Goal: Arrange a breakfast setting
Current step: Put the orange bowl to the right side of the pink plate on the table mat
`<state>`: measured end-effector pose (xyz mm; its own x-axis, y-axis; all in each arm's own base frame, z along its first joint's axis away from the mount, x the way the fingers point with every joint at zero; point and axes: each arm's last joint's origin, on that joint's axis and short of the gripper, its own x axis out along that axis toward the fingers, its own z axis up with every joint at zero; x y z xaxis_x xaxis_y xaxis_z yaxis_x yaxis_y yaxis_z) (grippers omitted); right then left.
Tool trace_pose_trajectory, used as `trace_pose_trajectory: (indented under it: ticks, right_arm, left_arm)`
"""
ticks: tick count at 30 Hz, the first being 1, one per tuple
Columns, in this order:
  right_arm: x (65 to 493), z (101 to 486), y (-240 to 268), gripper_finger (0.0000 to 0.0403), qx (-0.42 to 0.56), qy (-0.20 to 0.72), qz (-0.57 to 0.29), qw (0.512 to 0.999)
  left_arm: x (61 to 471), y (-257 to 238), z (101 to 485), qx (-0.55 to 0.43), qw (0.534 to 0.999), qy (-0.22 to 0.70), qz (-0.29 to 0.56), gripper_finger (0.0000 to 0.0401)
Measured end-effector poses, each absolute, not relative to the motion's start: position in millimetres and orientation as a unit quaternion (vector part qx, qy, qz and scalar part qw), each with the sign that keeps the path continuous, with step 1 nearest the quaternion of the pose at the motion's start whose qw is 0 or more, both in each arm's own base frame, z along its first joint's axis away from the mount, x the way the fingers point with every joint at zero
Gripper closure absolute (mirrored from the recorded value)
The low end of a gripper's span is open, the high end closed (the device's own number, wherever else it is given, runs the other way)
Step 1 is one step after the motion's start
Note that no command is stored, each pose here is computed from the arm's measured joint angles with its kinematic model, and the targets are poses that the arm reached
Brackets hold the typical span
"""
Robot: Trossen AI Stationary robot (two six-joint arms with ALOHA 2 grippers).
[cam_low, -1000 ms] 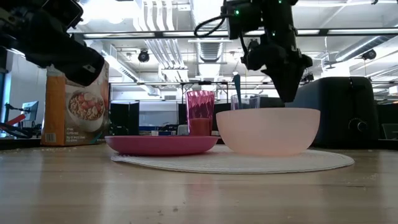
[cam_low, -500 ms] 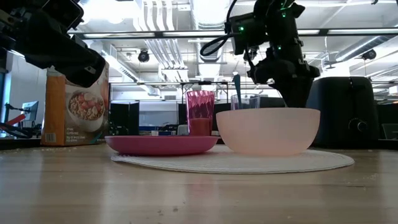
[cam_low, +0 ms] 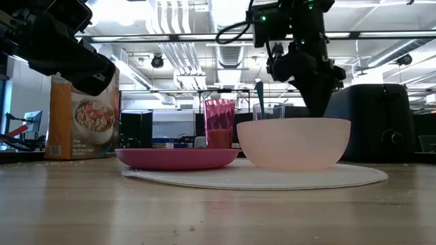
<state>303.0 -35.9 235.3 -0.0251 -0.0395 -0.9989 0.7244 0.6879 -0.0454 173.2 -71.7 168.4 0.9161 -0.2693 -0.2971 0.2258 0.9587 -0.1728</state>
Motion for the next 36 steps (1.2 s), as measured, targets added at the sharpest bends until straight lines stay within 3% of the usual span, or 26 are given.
trace_pose_trajectory:
  ticks: [5, 24, 36]
  right_arm:
    - [309.1, 232.7, -36.6, 0.0284, 0.271, 0.624, -0.287, 0.674]
    - [298.0, 189.0, -34.6, 0.0288, 0.275, 0.643, -0.284, 0.656]
    - [288.7, 175.6, -30.6, 0.0382, 0.307, 0.667, -0.255, 0.629]
  left_arm:
    - [173.5, -71.5, 168.6, -0.068, 0.977, 0.159, -0.125, 0.0355]
    - [173.6, -71.5, 169.0, -0.068, 0.977, 0.157, -0.125, 0.0355]
    - [174.7, -71.2, 172.2, -0.072, 0.981, 0.139, -0.117, 0.0355]
